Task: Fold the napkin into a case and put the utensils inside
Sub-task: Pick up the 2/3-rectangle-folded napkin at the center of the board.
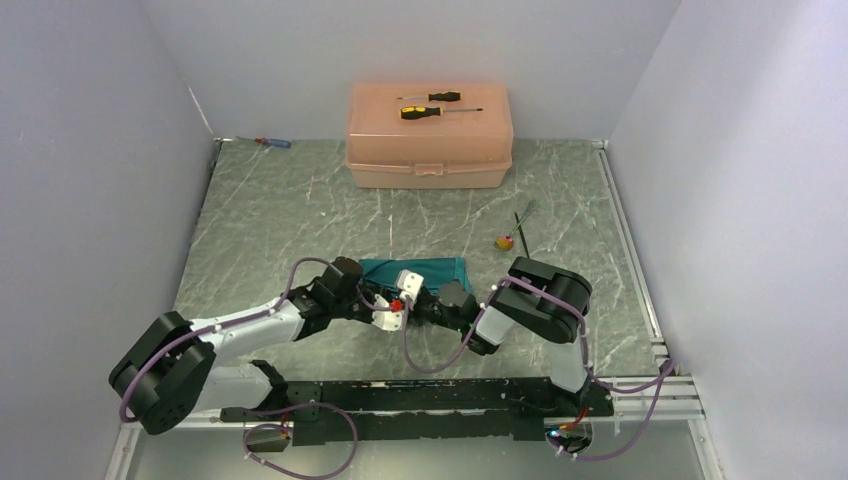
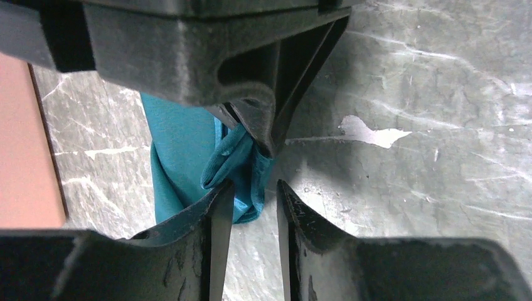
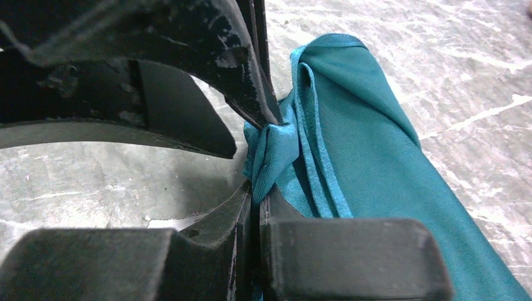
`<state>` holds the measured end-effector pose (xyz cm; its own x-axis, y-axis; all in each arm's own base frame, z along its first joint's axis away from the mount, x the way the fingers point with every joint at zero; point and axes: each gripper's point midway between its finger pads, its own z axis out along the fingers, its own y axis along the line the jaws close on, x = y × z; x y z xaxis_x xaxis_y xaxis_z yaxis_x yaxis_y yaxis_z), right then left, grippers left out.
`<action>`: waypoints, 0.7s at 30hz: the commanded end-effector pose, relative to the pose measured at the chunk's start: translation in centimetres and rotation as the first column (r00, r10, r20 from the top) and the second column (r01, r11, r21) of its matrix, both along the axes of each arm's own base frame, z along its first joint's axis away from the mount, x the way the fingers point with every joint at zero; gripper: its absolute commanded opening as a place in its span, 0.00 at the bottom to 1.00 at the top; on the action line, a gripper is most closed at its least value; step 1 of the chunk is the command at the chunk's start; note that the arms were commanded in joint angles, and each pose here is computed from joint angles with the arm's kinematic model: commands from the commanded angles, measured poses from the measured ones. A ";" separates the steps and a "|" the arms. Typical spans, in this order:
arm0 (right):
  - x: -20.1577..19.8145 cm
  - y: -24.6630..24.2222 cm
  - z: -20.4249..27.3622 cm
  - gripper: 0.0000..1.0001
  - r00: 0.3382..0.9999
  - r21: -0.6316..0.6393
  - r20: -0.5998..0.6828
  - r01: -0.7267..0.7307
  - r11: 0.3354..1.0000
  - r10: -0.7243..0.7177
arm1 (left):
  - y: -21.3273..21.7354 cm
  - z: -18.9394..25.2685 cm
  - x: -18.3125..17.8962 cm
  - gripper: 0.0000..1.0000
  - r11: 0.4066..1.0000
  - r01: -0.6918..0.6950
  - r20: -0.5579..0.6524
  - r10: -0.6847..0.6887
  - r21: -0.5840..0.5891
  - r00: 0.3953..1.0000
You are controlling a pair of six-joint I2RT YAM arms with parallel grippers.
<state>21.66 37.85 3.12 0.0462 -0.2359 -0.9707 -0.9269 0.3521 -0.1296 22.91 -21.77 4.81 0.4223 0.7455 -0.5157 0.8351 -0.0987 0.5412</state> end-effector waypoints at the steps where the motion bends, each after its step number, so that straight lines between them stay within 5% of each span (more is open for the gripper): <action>1: -0.8 0.1 0.3 0.10 0.999 0.033 -0.021 -0.033 0.999 0.033 | -0.9 0.6 1.1 0.36 0.999 -0.001 0.041 0.002 -0.038 0.999; 21: -0.2 0.2 0.5 0.14 0.993 0.103 -0.108 -0.025 0.994 0.037 | -0.7 -0.5 -0.9 0.34 0.997 0.076 0.050 -0.075 -0.017 0.996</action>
